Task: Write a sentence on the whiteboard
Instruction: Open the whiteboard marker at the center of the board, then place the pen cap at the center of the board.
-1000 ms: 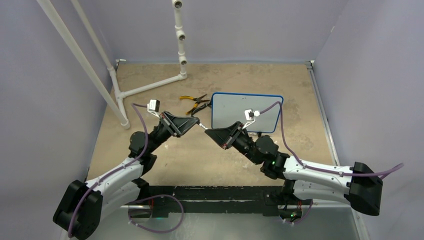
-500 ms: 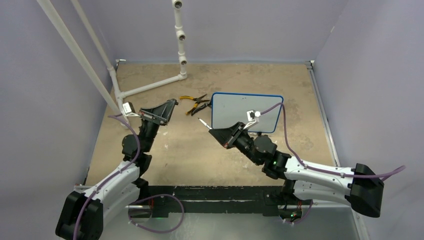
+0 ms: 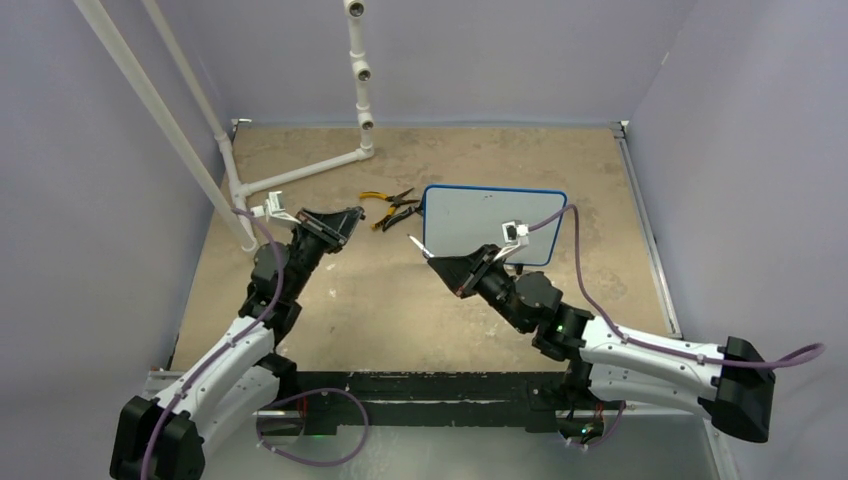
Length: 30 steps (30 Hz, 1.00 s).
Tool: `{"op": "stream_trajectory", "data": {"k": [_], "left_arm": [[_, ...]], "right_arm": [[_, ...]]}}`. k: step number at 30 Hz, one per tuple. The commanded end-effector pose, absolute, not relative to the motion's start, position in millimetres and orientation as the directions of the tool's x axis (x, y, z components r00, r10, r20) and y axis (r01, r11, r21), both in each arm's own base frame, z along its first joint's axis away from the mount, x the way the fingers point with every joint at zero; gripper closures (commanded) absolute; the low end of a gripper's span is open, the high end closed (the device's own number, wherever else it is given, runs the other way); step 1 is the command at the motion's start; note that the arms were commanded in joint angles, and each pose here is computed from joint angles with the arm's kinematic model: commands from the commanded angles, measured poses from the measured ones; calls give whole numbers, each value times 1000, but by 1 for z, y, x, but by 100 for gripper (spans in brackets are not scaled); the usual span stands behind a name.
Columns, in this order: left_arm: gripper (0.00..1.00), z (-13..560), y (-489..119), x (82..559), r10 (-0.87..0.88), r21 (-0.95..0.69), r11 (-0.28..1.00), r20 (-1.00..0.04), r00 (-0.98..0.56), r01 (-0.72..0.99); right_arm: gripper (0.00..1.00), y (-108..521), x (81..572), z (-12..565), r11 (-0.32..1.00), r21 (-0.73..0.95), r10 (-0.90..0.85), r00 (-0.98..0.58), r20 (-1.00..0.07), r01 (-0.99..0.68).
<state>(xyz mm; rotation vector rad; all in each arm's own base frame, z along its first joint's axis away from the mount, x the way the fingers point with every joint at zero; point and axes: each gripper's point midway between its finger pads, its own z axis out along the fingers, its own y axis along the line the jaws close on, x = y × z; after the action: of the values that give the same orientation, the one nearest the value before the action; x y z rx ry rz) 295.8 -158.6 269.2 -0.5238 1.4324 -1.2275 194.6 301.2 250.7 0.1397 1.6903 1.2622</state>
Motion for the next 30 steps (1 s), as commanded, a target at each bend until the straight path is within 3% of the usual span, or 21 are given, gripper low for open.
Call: {"op": "stream_trajectory", "data": {"k": [1,7,16,26,30], "left_arm": [[100,204,-153,290,-603,-699,689,-700,-382,192],[100,144,-155,270,-408,-554,820,-741,-532,142],[99,88,-175,259,-261,-493,853,-684,-681,169],[70,64,-178,258,-237,-486,861,-643,-728,149],[66,63,-176,259,-235,-475,869,-642,-730,138]], "right_arm": [[100,278,205,277,570,674,565,-371,-737,-470],[100,247,217,277,725,549,481,-265,-836,-415],[100,223,217,272,765,506,473,-186,-861,-398],[100,214,223,262,815,453,427,-153,-891,-362],[100,211,223,260,820,448,425,-147,-893,-355]]}}
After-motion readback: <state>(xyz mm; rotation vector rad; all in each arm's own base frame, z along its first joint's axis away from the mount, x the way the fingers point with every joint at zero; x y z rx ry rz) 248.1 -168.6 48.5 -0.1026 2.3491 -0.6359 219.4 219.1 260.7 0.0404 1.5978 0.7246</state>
